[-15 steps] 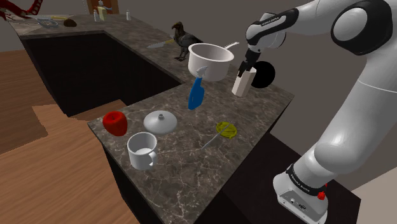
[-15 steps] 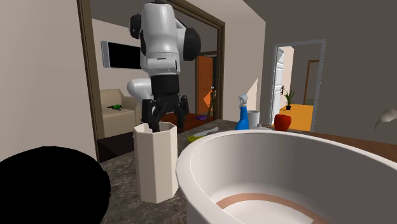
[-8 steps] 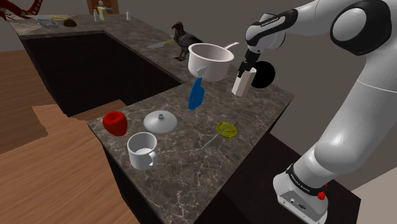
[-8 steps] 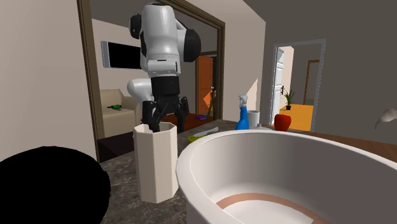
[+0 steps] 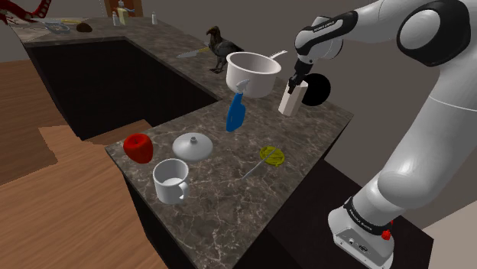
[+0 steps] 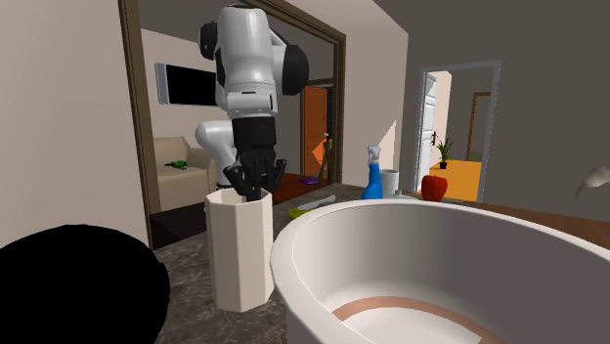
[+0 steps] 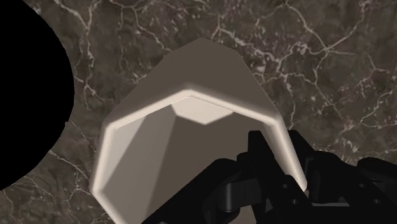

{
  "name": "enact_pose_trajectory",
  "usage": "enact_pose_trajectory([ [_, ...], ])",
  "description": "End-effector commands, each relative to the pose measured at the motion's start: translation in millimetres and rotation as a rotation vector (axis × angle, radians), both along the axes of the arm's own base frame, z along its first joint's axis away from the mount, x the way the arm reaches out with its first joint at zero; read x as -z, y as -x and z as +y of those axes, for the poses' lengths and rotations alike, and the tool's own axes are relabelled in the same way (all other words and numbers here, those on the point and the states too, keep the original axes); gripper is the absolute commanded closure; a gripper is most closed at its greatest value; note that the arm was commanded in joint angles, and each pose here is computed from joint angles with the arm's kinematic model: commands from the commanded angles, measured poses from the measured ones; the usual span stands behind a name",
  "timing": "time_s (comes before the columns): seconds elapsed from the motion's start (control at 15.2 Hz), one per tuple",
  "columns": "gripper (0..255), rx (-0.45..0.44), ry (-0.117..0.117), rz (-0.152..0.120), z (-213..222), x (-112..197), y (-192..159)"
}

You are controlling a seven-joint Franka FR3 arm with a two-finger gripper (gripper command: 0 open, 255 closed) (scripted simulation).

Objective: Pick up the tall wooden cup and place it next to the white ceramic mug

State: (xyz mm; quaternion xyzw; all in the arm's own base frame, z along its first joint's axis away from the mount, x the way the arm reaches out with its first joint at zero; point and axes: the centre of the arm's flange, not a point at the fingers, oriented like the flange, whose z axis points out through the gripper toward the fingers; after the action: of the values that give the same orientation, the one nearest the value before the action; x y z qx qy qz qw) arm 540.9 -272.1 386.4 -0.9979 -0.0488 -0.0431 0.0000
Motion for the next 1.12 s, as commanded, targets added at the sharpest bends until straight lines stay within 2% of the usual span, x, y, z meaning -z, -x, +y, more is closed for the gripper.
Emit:
enact_pose_trajectory([
  [0.0,255,0.0,0.0,0.0,0.0,0.2,0.0],
  [1.06,255,0.0,0.0,0.0,0.0,-79.0,-0.1],
])
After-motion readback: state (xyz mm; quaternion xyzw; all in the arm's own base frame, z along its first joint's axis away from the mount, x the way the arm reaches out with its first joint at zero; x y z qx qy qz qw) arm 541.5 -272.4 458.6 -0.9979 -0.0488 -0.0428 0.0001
